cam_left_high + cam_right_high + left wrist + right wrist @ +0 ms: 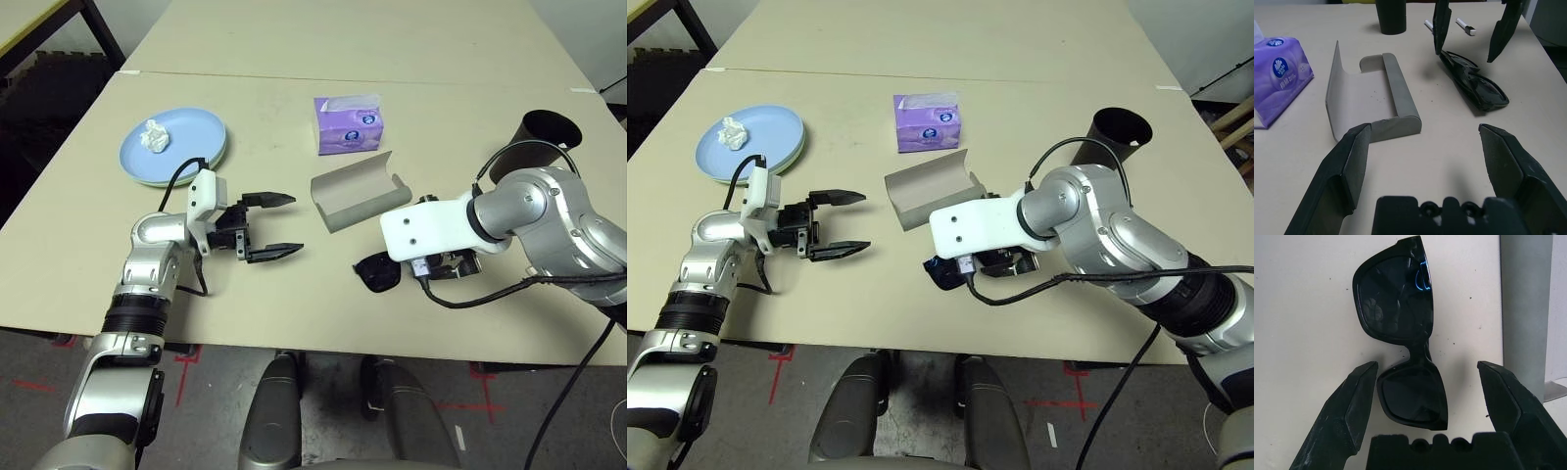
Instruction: Organize and tidy the items on the table.
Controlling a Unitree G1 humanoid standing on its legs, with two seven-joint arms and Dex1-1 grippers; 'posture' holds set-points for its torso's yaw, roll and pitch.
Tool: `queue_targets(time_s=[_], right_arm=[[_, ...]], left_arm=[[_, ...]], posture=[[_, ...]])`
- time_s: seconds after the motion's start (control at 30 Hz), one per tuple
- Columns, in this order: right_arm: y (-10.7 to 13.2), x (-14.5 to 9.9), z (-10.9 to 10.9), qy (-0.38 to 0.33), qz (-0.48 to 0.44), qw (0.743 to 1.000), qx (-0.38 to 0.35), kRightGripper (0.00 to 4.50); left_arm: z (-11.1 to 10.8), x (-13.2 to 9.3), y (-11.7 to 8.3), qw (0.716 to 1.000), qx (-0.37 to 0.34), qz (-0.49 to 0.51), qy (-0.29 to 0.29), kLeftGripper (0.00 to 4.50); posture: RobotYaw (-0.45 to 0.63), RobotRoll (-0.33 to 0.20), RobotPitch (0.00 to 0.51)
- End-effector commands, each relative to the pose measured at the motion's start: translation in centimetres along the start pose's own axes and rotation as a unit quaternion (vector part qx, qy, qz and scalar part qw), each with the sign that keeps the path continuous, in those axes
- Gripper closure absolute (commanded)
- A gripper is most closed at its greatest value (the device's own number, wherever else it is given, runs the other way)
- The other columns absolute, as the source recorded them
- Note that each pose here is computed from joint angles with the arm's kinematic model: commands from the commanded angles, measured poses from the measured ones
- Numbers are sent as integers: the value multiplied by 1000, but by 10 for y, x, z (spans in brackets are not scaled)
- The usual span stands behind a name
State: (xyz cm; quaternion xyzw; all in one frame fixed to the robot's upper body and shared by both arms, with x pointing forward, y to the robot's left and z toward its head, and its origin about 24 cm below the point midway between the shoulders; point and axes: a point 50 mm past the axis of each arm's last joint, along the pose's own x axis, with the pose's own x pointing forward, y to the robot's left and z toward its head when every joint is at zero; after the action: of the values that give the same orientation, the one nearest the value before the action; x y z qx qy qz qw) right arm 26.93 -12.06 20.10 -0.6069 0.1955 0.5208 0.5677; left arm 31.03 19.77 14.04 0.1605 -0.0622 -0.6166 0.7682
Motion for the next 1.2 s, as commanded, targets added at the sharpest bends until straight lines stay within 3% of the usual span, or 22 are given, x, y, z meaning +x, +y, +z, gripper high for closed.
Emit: queue_targets(time_s=[0.03,0.6,1.2], right_arm=[[1,4,3,9,13,1000,-22,0],[4,20,5,14,27,998,-62,0],[4,24,-6,18,35,997,-70,0]], left_arm=[[2,2,-4,1000,7,-13,0,29],[2,3,-7,1000,6,-9,2,29],[1,1,-9,1000,4,-3,9,29]], posture=[[232,0,227],[245,0,226],[257,0,226]])
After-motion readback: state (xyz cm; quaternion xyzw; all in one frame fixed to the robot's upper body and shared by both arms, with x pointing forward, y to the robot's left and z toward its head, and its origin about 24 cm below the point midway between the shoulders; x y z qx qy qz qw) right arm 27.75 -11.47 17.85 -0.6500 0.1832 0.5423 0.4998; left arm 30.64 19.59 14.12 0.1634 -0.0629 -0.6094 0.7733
